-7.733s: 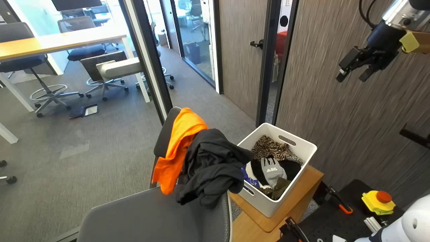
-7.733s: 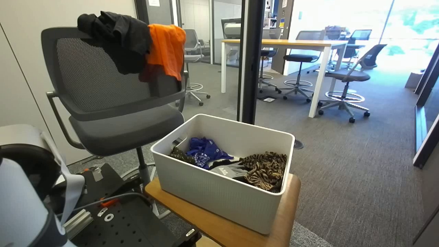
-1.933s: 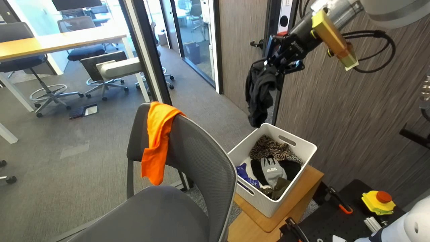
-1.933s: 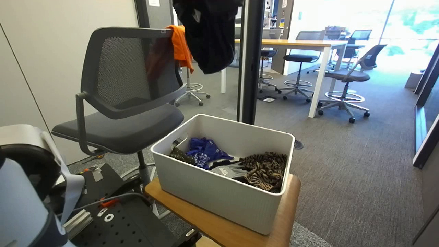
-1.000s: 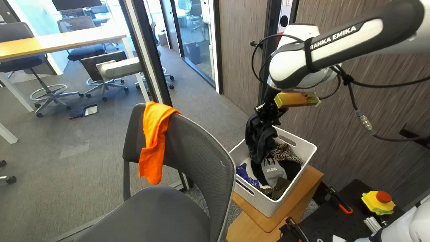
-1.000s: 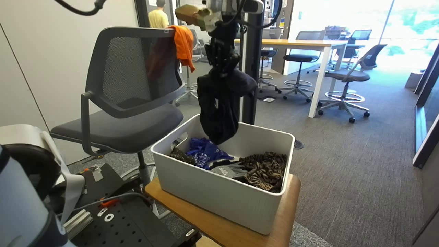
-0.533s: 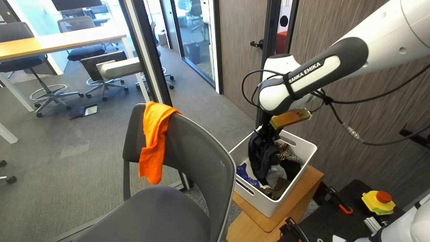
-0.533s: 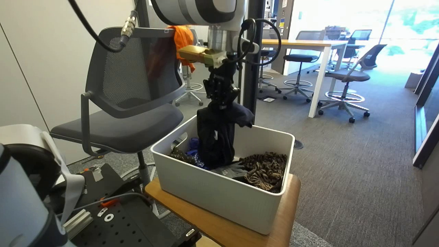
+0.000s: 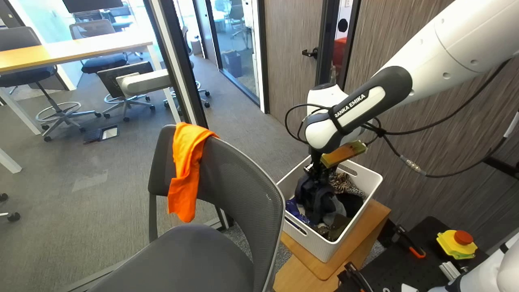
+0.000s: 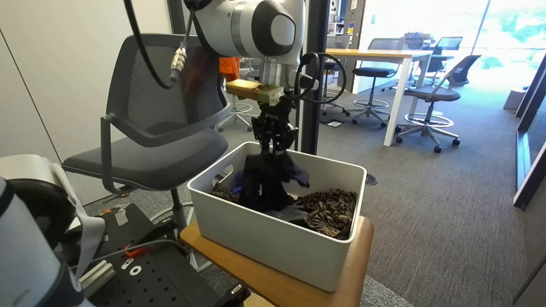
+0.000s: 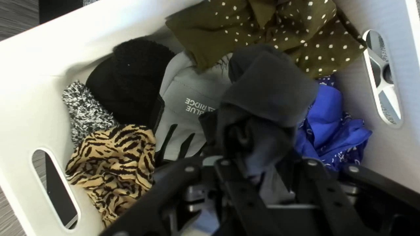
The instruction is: Put the grey shirt inside the box.
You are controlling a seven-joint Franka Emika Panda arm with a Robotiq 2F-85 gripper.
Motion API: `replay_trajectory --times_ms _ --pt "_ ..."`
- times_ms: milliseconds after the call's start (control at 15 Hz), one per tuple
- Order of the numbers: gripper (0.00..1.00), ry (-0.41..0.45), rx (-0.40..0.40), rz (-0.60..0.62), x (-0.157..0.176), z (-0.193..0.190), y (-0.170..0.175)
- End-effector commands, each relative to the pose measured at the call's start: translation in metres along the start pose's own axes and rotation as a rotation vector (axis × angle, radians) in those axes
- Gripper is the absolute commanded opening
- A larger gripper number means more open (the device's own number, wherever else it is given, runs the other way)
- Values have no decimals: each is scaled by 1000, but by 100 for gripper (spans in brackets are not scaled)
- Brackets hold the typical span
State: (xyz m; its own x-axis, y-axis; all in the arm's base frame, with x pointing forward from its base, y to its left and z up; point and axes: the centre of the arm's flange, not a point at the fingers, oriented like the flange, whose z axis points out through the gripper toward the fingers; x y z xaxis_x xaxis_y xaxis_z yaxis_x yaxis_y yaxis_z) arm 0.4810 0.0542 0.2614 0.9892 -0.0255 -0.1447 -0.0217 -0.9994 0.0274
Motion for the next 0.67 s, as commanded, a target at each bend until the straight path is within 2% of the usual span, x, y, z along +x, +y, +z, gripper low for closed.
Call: replay_trajectory --times_ms 0,267,600 --pt "70 21 -36 3 11 -8 -1" --pt "99 93 -68 -5 -10 -47 15" --pt "100 190 -129 -22 -66 -131 42"
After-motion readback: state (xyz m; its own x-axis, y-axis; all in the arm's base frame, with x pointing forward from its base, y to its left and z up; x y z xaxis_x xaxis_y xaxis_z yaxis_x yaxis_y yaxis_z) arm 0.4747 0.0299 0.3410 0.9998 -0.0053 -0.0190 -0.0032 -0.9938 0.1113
